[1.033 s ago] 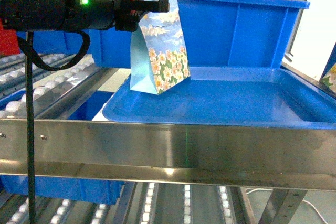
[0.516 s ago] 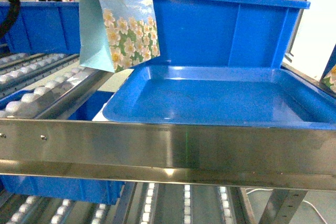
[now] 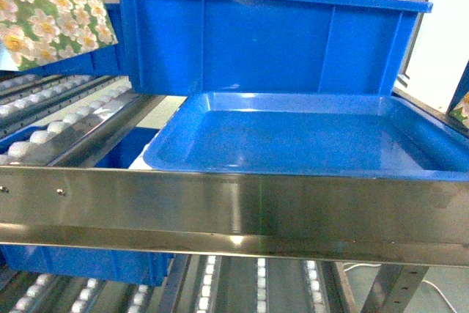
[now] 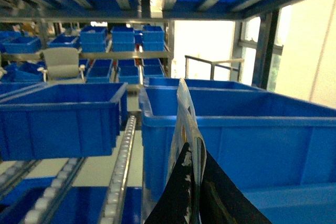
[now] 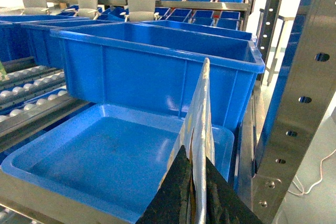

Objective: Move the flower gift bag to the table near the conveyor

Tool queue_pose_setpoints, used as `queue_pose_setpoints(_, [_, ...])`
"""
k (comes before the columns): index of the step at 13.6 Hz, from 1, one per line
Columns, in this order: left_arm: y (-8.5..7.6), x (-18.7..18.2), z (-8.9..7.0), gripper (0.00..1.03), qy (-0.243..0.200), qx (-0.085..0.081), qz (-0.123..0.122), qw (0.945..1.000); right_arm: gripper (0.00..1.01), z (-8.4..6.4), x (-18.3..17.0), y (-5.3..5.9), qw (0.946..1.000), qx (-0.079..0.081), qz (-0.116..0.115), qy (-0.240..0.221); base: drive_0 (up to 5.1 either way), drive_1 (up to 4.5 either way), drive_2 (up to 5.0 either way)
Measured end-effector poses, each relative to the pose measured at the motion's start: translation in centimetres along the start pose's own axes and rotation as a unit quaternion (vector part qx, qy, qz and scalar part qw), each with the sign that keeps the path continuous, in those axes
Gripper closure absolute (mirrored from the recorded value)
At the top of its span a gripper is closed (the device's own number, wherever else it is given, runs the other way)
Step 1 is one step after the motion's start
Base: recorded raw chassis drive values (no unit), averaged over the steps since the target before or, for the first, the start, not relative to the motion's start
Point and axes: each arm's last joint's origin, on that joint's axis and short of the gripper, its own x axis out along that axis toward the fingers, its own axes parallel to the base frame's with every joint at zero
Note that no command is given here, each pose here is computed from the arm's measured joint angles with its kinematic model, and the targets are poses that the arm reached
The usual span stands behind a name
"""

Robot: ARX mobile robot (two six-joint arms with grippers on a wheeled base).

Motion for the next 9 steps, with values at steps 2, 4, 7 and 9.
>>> queue_pose_setpoints(2, [1.8, -2.5, 1.0, 1.01, -0.037, 0.005, 0.040, 0.9985, 0.98, 0.0, 0.0, 0.0, 1.0000, 0.000, 0.000, 0.000, 0.0, 0.00, 0.0])
queue_pose_setpoints(4, [4.0, -6.5, 1.1, 1.01, -0.033, 0.008, 0.077, 0.9964, 0.98, 0.0, 0.0, 0.0, 1.0000, 0.000, 0.000, 0.000, 0.0, 0.00, 0.0])
queue_pose_setpoints(7, [3.2, -8.4, 0.9, 1.01, -0.034, 0.012, 0.062, 0.9974, 0.98, 0.0, 0.0, 0.0, 1.0000, 0.000, 0.000, 0.000, 0.0, 0.00, 0.0])
queue_pose_setpoints(9, [2.8, -8.6, 1.2, 1.01, -0.044, 0.014, 0.060, 0.9971, 0.98, 0.0, 0.0, 0.0, 1.0000, 0.000, 0.000, 0.000, 0.0, 0.00, 0.0])
